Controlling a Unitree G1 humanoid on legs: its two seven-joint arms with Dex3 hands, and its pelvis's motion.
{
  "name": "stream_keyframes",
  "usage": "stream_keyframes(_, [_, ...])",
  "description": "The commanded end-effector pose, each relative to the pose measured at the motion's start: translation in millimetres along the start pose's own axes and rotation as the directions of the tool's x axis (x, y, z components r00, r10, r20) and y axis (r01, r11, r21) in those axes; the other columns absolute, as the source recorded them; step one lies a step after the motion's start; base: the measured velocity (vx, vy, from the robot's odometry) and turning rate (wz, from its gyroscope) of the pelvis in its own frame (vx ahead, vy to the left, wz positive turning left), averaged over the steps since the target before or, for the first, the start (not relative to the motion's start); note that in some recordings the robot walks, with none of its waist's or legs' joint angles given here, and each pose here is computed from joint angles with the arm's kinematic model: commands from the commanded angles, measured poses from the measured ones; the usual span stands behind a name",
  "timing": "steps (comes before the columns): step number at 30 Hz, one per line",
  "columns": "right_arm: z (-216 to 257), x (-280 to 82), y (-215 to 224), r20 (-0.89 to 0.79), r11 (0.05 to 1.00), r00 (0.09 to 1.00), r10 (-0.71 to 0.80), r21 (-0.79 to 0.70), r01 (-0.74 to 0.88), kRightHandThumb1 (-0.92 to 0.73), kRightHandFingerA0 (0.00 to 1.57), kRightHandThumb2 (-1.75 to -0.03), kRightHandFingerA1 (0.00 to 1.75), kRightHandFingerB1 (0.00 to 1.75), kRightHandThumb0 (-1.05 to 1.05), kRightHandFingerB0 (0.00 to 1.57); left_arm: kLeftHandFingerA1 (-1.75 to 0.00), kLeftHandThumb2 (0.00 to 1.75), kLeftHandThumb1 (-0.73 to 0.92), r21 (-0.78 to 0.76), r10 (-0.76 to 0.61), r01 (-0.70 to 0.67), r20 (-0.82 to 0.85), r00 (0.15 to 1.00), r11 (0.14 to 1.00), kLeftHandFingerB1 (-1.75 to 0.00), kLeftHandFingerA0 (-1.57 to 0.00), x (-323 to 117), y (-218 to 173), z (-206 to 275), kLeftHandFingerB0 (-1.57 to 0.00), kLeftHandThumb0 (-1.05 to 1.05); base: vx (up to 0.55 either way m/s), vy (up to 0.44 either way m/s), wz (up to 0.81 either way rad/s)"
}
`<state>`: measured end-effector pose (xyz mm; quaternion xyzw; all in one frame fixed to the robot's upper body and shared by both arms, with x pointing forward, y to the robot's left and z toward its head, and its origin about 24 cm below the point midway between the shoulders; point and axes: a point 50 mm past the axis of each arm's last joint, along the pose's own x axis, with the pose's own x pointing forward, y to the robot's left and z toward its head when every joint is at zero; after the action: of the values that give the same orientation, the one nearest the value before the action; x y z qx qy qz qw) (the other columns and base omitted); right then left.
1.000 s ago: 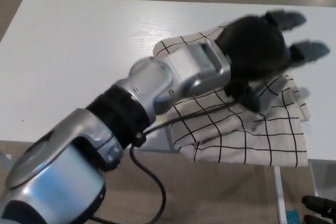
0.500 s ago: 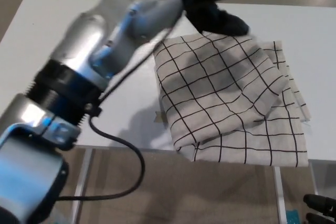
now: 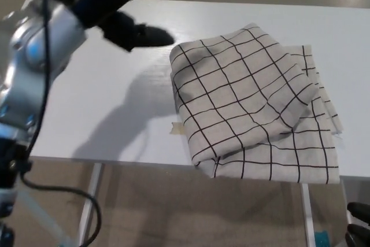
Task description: Use the left hand to fold a white towel with checkered patterns in half.
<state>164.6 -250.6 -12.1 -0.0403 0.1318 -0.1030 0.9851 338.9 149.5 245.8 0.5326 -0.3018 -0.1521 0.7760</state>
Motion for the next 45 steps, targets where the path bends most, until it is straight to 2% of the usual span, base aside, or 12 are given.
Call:
stream_keyframes(1, [18.5,-0.3,-39.8,0.022,0.985,0.988,-0.150,0.086,0.148,-0.52,0.49,-0.56,0.59,0.55,-0.36,0.65,-0.47,0.64,0.75,-0.892,-0.191,0.453,0.445,0.875,-0.001,-0.48,-0.82,-197.1,-5.2,-44.9,-0.82,-0.77,0.00,0.000,0.00])
stream_keyframes(5, [19.9,1.0,-39.6,0.034,0.987,0.989,-0.143,0.082,0.140,-0.51,0.49,-0.56,0.60,0.54,-0.37,0.64,-0.50,0.61,0.69,-0.885,-0.145,0.436,0.458,0.877,-0.162,-0.50,-0.92,-218.5,-21.0,-50.0,-0.87,-0.75,0.00,0.000,0.00])
stream_keyframes(6, [19.6,1.0,-39.6,0.035,0.987,0.989,-0.141,0.081,0.138,-0.51,0.49,-0.56,0.60,0.54,-0.37,0.64,-0.62,0.93,0.56,-0.879,-0.143,0.436,0.465,0.874,-0.191,-0.61,-0.91,-222.8,-24.6,-51.2,-0.82,-0.80,0.00,0.000,0.00])
stream_keyframes(8, [19.7,1.0,-39.4,0.036,0.986,0.989,-0.144,0.087,0.140,-0.52,0.50,-0.56,0.60,0.53,-0.36,0.63,-0.63,0.88,0.49,-0.855,-0.157,0.462,0.503,0.850,-0.236,-0.62,-0.92,-228.5,-33.0,-55.1,-0.81,-0.72,0.00,0.000,0.00])
stream_keyframes(9, [20.3,1.5,-39.2,0.038,0.985,0.988,-0.148,0.094,0.144,-0.51,0.49,-0.55,0.61,0.53,-0.36,0.62,-0.51,0.58,0.58,-0.848,-0.157,0.464,0.511,0.845,-0.257,-0.49,-0.95,-234.2,-40.5,-56.4,-0.83,-0.66,0.00,0.000,0.00])
stream_keyframes(14, [20.8,1.0,-39.9,0.038,0.983,0.987,-0.155,0.110,0.150,-0.51,0.49,-0.54,0.61,0.52,-0.36,0.61,-0.50,0.57,0.53,-0.854,-0.171,0.392,0.467,0.868,-0.343,-0.48,-0.93,-253.6,-58.2,-54.4,-0.81,-0.57,0.00,0.000,0.00])
stream_keyframes(22, [14.8,0.0,-39.0,0.018,0.984,0.988,-0.151,0.101,0.149,-0.51,0.50,-0.55,0.62,0.53,-0.34,0.59,-0.52,0.53,0.40,-0.866,-0.443,0.095,0.342,0.829,-0.491,-0.47,-0.91,-306.2,-100.7,-50.7,-0.78,-0.38,0.00,0.000,0.00])
stream_keyframes(30, [0.8,-8.6,-35.0,-0.044,0.981,0.989,-0.142,0.127,0.147,-0.51,0.50,-0.55,0.62,0.54,-0.30,0.59,-0.53,0.50,0.33,-0.881,-0.658,-0.234,0.110,0.745,-0.412,-0.48,-0.92,-347.1,-132.3,-63.0,-0.81,-0.23,0.00,0.000,0.00])
stream_keyframes(40, [-17.0,-15.7,-25.8,-0.101,0.991,0.989,-0.107,0.074,0.115,-0.51,0.51,-0.55,0.59,0.52,-0.29,0.58,-0.50,0.50,0.35,-0.858,-0.737,-0.363,0.025,0.676,-0.362,-0.46,-0.83,-367.5,-150.9,-80.3,-0.78,-0.05,0.00,0.000,0.00])
stream_keyframes(42, [-22.5,-18.1,-19.0,-0.124,0.992,0.987,-0.098,0.068,0.107,-0.51,0.51,-0.55,0.57,0.52,-0.28,0.58,-0.50,0.51,0.39,-0.863,-0.769,-0.417,-0.053,0.637,-0.286,-0.45,-0.84,-370.1,-155.0,-84.3,-0.78,-0.09,0.00,0.000,0.00])
stream_keyframes(44, [-28.1,-22.6,-10.8,-0.148,0.993,0.986,-0.081,0.070,0.092,-0.51,0.51,-0.55,0.57,0.52,-0.28,0.58,-0.49,0.52,0.41,-0.884,-0.772,-0.455,-0.211,0.600,-0.112,-0.44,-0.84,-370.3,-162.3,-88.2,-0.78,-0.11,0.00,0.000,0.00])
stream_keyframes(45, [-28.1,-22.6,-10.8,-0.148,0.993,0.986,-0.081,0.070,0.092,-0.51,0.51,-0.55,0.57,0.52,-0.28,0.58,-0.49,0.52,0.41,-0.884,-0.772,-0.455,-0.211,0.600,-0.112,-0.44,-0.84,-370.3,-162.3,-88.2,-0.78,-0.11,0.00,0.000,0.00])
